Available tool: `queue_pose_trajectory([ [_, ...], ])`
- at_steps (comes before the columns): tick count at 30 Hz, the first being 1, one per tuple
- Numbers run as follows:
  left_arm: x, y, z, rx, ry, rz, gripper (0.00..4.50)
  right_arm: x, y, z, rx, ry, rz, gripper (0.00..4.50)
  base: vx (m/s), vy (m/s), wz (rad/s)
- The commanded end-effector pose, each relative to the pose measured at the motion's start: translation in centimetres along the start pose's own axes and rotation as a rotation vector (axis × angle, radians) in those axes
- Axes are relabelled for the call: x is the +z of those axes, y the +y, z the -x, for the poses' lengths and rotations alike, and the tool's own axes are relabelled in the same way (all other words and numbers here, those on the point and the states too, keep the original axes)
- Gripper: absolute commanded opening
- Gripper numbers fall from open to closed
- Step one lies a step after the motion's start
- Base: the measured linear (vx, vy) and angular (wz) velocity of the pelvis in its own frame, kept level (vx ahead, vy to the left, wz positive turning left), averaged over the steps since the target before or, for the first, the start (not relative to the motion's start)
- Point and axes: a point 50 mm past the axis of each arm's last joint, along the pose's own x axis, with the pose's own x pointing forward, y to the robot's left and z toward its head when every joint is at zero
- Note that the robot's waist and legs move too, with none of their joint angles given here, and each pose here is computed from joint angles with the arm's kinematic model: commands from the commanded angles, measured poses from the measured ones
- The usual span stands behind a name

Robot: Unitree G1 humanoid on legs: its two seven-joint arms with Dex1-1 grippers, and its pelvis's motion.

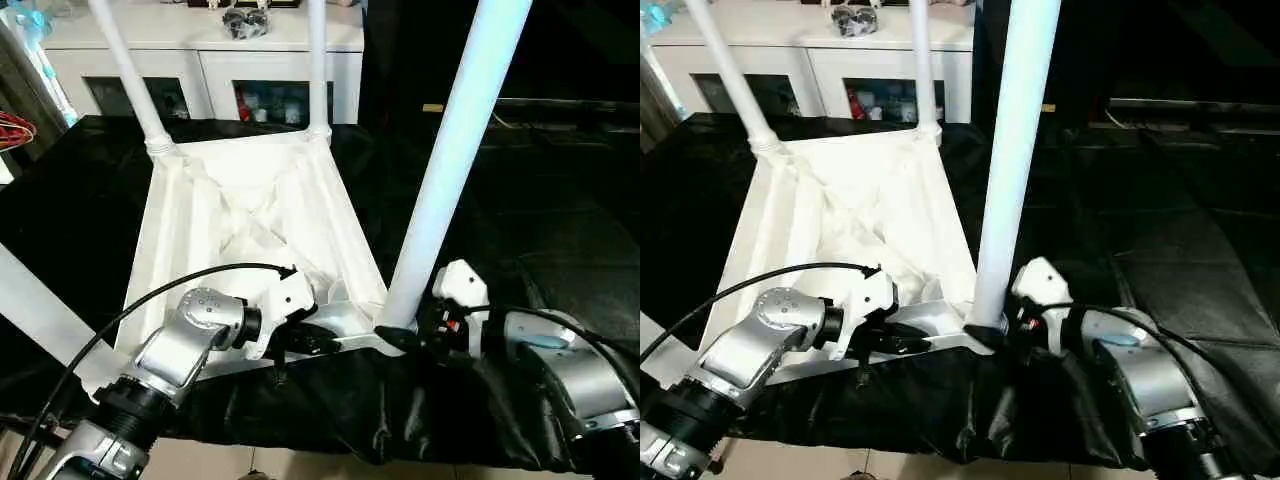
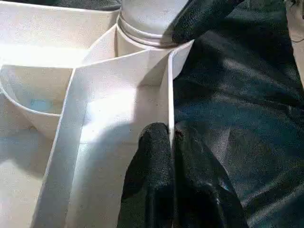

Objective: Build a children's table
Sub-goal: Rotate leg to tighten

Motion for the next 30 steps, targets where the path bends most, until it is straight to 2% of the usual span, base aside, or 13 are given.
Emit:
queue_pose_trajectory([
  [1,0.4,-0.3,-0.3,-0.061,-0.017,-0.019,0.0,0.1,-0.3,0.0,0.001,0.02,0.025,3.51,0.0,0.0,0.0],
  [11,0.2,-0.3,-0.3,-0.057,-0.018,-0.017,0.0,-0.1,-0.6,-0.6,0.032,0.024,0.026,2.75,0.0,0.0,0.0],
  [16,0.2,-0.2,-0.4,-0.051,-0.021,-0.008,0.0,-0.3,-0.4,-0.8,0.049,0.029,0.023,2.67,0.0,0.0,0.0],
  [21,0.6,0.2,-0.9,0.015,-0.042,0.02,0.0,-1.1,0.8,-1.2,0.072,0.008,-0.041,2.63,0.0,0.0,0.0],
  [22,1.1,0.6,-1.4,0.083,-0.052,0.038,0.0,-1.5,1.1,-1.5,0.03,-0.001,-0.08,2.63,0.0,0.0,0.0],
  [25,1.8,1.0,-2.1,0.147,-0.062,0.051,0.0,-1.9,1.3,-2.1,-0.053,0.002,-0.109,2.62,0.0,0.0,0.0],
  [26,2.3,1.1,-2.9,0.188,-0.071,0.069,0.0,-2.2,1.4,-2.8,-0.142,0.011,-0.127,2.62,0.0,0.0,0.0],
  [30,3.7,1.2,-4.7,0.258,-0.103,0.092,0.0,-1.9,1.8,-4.7,-0.33,-0.006,-0.198,2.62,0.0,0.0,0.0],
])
